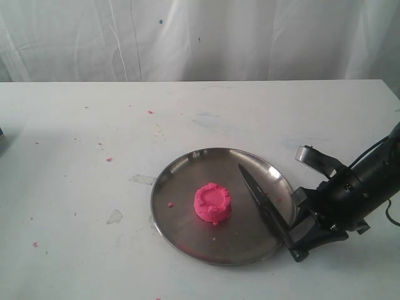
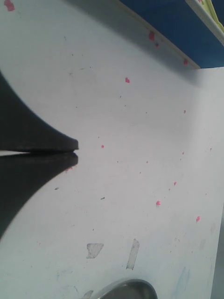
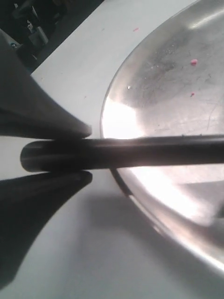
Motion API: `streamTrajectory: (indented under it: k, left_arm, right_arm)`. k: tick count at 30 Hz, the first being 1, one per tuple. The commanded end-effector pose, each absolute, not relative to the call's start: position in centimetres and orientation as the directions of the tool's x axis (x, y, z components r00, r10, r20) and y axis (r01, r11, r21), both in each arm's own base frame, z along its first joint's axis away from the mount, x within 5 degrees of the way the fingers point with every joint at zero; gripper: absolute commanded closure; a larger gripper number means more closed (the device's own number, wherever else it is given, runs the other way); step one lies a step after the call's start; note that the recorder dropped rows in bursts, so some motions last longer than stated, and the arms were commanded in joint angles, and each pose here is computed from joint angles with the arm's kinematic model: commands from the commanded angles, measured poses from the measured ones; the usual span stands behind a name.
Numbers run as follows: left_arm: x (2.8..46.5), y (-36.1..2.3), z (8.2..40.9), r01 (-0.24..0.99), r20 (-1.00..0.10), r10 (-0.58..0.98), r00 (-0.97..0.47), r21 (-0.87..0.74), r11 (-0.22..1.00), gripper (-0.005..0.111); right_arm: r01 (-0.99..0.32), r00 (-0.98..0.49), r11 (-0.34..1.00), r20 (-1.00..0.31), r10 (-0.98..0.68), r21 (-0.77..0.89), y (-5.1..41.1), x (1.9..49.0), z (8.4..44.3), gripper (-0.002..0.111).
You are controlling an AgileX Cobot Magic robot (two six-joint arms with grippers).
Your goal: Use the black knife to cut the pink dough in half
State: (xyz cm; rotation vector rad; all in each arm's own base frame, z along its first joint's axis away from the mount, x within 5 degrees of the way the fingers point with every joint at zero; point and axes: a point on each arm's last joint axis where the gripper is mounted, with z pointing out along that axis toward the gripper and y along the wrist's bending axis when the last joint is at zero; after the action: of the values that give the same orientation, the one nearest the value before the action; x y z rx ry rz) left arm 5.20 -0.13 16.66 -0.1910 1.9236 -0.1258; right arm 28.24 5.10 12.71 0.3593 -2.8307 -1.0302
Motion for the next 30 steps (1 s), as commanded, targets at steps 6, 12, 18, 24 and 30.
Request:
streamTrajectory:
  k: [6,12,18,24,30]
  left_arm:
    - [5.2,-0.2,16.7,-0.067,-0.918,-0.195,-0.345,-0.183,0.981,0.107]
    - [5.2,-0.2,16.7,-0.067,-0.918,-0.195,-0.345,-0.183,0.981,0.107]
    - [5.2,-0.2,16.7,-0.067,-0.918,-0.195,-0.345,-0.183,0.981,0.107]
    - [5.2,-0.2,16.7,-0.067,-0.918,-0.195,-0.345,-0.183,0.981,0.107]
    - [5.2,-0.2,16.7,-0.067,-0.918,-0.195,-0.345,-0.183,0.981,0.107]
  right_arm:
    - [-0.249,-0.958,0.735,-0.05,-0.282,0.631,5.0,28.6,13.6,0.108]
    - [-0.252,-0.958,0.733,-0.056,-0.281,0.632,5.1,28.7,13.7,0.108]
    - [-0.247,-0.954,0.718,-0.036,-0.296,0.651,5.2,28.4,13.8,0.108]
    - [-0.233,-0.959,0.703,-0.038,-0.282,0.672,5.4,28.4,14.0,0.108]
    - [-0.296,-0.948,0.603,-0.147,-0.284,0.741,6.2,28.8,14.7,0.108]
